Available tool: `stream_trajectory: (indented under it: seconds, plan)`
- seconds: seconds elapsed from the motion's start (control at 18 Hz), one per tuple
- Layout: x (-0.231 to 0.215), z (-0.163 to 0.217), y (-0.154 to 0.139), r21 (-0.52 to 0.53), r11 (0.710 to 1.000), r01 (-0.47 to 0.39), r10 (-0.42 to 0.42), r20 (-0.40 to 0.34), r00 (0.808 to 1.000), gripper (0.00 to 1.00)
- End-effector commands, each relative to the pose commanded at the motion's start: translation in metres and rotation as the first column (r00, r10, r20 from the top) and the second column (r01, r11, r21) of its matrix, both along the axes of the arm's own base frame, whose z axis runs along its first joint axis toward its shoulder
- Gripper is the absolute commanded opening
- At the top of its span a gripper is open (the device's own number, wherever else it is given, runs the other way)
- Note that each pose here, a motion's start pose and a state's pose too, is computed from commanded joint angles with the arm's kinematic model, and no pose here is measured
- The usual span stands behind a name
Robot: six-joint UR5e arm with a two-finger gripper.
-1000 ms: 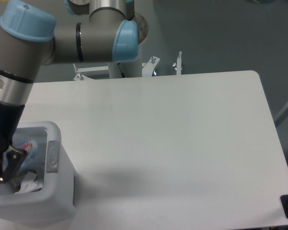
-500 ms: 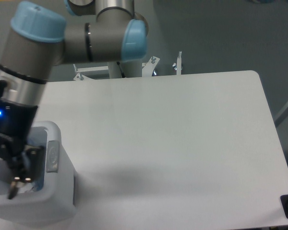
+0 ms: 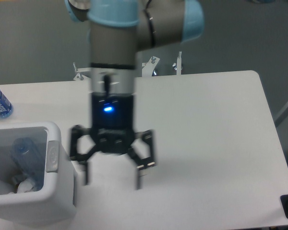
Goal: Place the trash in the trash can
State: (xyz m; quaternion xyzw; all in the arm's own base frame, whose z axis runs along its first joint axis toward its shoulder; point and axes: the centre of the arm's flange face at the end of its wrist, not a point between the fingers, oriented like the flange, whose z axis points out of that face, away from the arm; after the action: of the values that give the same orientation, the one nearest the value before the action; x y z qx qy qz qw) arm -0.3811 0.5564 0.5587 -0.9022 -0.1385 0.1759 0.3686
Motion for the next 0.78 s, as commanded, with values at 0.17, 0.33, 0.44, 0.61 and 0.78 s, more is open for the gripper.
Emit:
stream_trajectory:
  seconds: [0.17,0.33,0.44,0.61,0.78]
  plan:
    - [-0.015,-0.008,-0.037,-0.141,0.988,0.069,-0.077,-0.046,0.996,1.00]
    - [-0.030,-0.014,-0.081,-0.342,0.929,0.142,-0.180,-0.082,0.980,1.00]
    - [-0.030,-0.021,-0.105,-0.476,0.860,0.186,-0.255,-0.084,0.963,1.00]
    - [-0.030,-0.022,-0.130,-0.577,0.783,0.233,-0.318,-0.049,0.947,1.00]
    - [-0.033,-0.017,-0.142,-0.595,0.764,0.248,-0.333,-0.036,0.942,1.00]
